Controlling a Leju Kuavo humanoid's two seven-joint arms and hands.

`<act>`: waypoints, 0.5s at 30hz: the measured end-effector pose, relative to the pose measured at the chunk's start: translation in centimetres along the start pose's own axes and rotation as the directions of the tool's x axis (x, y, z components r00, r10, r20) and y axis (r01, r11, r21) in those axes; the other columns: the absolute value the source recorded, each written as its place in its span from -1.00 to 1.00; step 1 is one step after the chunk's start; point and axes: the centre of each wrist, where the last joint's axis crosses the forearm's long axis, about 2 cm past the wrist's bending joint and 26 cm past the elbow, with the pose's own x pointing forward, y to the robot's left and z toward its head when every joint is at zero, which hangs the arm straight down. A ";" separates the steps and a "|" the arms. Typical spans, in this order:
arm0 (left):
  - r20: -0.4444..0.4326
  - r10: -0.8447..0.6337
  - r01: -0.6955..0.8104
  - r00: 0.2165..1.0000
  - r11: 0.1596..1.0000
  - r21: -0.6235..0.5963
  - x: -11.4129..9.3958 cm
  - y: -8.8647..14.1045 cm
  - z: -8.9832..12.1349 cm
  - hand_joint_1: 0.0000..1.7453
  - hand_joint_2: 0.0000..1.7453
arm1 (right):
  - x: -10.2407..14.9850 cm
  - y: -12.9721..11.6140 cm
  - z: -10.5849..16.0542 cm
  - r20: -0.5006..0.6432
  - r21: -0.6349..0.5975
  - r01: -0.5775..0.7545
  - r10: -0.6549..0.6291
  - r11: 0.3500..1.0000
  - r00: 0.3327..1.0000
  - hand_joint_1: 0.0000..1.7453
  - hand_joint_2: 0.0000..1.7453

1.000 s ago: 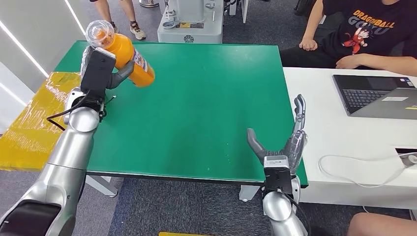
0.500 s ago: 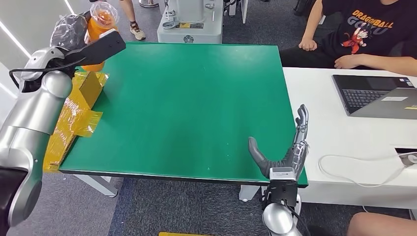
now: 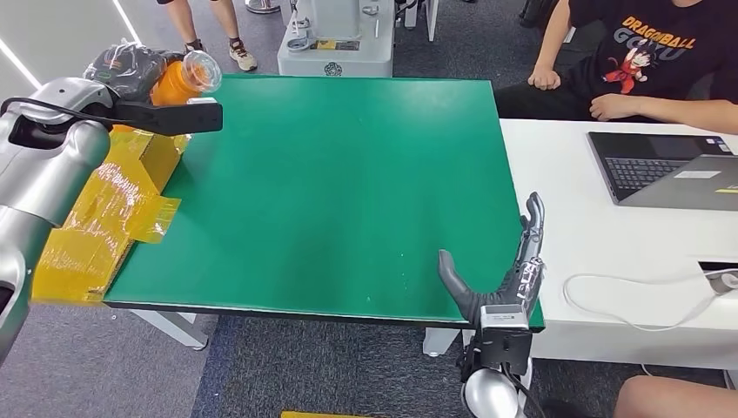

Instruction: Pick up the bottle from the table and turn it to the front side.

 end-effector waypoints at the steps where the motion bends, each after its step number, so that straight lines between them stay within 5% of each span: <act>1: 0.014 -0.013 0.013 1.000 1.000 -0.024 -0.3 -0.1 0.2 1.00 1.00 | 0.1 0.0 0.1 -0.001 0.000 0.002 -0.002 1.000 1.000 -1.00 1.00; 15: 0.048 -0.056 0.068 0.997 0.947 -0.314 -3.0 -1.2 1.7 1.00 1.00 | 1.0 -0.7 1.3 -0.015 -0.013 0.009 -0.009 1.000 1.000 -1.00 1.00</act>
